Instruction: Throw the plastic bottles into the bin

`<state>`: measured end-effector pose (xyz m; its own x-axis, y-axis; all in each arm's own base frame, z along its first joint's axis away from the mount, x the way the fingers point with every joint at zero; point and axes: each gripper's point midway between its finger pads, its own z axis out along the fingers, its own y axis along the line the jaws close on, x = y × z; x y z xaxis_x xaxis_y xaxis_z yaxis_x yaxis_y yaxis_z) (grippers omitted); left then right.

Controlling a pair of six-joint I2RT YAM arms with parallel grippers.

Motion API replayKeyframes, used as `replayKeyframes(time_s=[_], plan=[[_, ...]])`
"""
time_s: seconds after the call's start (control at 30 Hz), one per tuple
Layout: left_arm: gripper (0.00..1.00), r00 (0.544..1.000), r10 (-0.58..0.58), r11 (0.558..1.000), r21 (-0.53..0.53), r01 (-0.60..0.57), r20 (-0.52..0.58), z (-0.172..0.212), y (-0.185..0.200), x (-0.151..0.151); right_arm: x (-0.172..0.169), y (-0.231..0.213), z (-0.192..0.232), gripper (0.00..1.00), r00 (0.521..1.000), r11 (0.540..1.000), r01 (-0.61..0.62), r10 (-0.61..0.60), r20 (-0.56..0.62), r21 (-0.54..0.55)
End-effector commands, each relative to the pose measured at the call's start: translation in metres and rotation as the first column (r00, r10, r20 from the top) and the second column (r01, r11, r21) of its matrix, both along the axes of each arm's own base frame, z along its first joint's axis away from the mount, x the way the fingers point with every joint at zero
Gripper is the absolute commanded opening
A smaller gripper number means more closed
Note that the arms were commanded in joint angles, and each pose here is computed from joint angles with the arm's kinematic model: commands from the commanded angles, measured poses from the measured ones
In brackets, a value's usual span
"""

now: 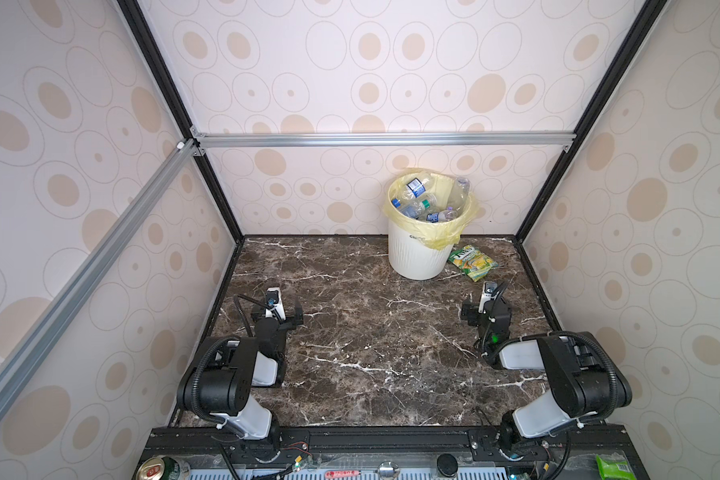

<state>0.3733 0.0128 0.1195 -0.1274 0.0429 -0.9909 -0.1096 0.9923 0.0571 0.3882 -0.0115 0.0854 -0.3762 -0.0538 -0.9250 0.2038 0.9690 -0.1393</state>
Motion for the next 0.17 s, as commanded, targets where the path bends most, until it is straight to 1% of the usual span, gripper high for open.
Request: replayKeyframes(time_s=[0.0,0.13], plan=[[0.99,1.000,0.002,1.000,0.031,-0.002,0.023,0.0085,-0.0003,0.0060,0.0026,-0.0002,0.0070,1.00,1.000,1.000,0.000,0.000,0.017,0.010],[0.99,0.999,0.009,0.999,0.031,-0.011,0.041,0.0119,0.0014,0.0026,0.0016,-0.0011,0.0068,1.00,1.000,1.000,0.002,-0.002,0.019,0.005]])
